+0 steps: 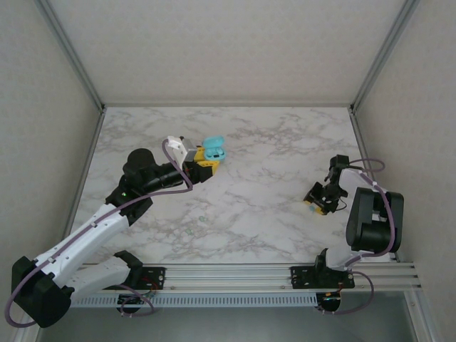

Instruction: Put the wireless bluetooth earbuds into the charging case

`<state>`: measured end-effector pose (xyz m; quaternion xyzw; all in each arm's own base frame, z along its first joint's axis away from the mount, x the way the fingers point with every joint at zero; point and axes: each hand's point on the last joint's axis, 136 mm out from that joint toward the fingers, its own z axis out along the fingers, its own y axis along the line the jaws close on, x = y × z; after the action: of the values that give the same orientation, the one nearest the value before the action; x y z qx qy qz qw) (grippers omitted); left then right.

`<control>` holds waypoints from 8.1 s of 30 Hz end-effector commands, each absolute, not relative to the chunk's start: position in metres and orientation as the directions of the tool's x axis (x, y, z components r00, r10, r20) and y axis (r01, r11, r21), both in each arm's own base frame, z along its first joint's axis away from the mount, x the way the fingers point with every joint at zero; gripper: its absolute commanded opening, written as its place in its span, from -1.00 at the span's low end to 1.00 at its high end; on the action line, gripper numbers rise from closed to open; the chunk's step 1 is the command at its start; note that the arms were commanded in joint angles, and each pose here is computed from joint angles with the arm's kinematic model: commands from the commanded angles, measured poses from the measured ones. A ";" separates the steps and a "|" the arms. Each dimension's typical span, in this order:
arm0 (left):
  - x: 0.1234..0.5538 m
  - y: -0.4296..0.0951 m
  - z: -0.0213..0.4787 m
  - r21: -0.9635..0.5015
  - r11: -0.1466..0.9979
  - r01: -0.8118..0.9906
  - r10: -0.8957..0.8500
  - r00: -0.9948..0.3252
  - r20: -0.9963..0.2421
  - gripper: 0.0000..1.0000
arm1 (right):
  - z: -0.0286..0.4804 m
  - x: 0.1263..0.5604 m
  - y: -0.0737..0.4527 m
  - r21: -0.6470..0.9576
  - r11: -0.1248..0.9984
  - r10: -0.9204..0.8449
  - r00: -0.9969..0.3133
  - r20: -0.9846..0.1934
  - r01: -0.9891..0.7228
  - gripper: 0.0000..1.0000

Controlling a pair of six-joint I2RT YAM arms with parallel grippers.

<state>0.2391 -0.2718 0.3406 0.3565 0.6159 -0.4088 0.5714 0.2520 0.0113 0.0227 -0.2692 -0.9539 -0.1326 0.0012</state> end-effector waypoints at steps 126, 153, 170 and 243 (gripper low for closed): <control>0.253 -0.283 0.345 -0.081 0.425 0.902 -0.037 -0.072 -0.997 -0.49 | 0.346 0.253 0.195 0.866 0.415 0.143 -0.920 -0.365 -0.279 -0.66; 0.249 -0.294 0.345 -0.070 0.391 0.918 -0.025 -0.066 -0.998 -0.48 | 0.371 0.254 0.333 0.671 0.523 -0.091 -0.817 -0.570 -0.526 -0.66; 0.252 -0.291 0.349 -0.065 0.419 0.906 -0.036 -0.055 -0.998 -0.49 | 0.357 0.249 0.338 0.677 0.549 -0.119 -0.847 -0.517 -0.491 -0.64; 0.249 -0.291 0.345 -0.049 0.411 0.910 -0.012 -0.048 -0.999 -0.49 | 0.397 0.284 0.279 0.522 0.760 0.081 -0.741 -0.666 -0.386 -0.26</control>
<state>0.2589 -0.2897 0.3193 0.3561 0.6365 -0.3883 0.5633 0.2667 0.3082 0.3824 0.1340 -0.8688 -0.3660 -0.3053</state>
